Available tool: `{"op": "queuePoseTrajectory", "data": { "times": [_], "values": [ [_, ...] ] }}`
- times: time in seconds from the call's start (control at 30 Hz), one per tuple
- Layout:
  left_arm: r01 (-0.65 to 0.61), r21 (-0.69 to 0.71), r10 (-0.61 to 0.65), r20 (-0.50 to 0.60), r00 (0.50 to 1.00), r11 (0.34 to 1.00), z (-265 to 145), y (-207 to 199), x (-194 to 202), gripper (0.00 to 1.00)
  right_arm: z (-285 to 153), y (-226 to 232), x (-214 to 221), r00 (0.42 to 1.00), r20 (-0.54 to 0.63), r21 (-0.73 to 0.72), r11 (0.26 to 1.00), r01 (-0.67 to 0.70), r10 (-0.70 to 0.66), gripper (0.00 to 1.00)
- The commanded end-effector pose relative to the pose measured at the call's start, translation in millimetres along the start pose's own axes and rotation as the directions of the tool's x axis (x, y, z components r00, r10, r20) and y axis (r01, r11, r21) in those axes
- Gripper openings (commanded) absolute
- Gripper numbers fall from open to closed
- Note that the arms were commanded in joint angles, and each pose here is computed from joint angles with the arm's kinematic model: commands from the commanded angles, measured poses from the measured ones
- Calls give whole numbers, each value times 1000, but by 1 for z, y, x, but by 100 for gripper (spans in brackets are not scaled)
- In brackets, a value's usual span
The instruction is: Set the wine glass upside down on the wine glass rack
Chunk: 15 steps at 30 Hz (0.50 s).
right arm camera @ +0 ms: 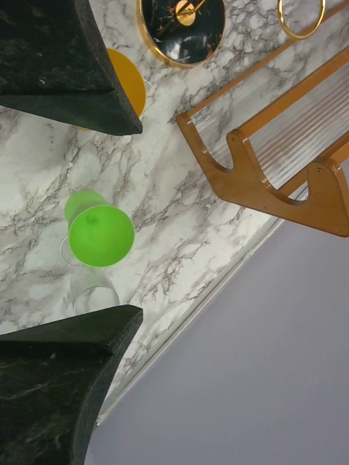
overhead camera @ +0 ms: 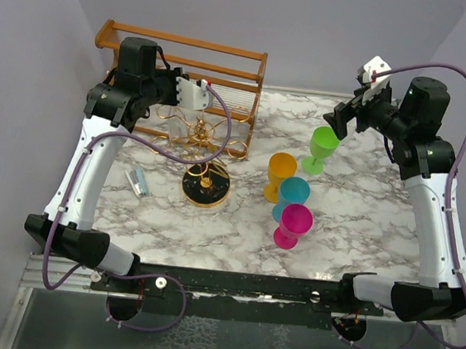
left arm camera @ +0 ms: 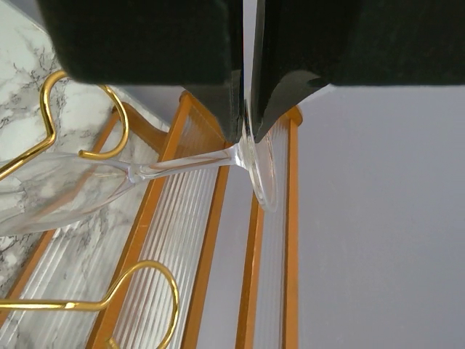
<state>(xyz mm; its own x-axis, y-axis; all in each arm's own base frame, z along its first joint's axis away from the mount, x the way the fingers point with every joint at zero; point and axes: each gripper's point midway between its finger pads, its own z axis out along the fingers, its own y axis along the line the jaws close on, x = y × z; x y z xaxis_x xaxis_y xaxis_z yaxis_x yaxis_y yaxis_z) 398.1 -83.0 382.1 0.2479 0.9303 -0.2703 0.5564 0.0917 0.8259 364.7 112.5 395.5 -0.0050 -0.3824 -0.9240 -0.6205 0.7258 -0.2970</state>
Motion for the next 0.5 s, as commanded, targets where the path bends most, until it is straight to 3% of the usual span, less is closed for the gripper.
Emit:
{"op": "queuePoseTrajectory", "data": {
  "times": [0.0, 0.47],
  "values": [
    [-52, 36, 48, 102, 994, 998, 2, -6, -24, 0, -8, 0, -10, 999, 32, 5, 1000, 29, -29, 100],
    [-295, 150, 271, 161, 949, 944, 1, -29, -31, 0, -6, 1, -4, 999, 23, 3, 1000, 29, -29, 100]
  ]
}}
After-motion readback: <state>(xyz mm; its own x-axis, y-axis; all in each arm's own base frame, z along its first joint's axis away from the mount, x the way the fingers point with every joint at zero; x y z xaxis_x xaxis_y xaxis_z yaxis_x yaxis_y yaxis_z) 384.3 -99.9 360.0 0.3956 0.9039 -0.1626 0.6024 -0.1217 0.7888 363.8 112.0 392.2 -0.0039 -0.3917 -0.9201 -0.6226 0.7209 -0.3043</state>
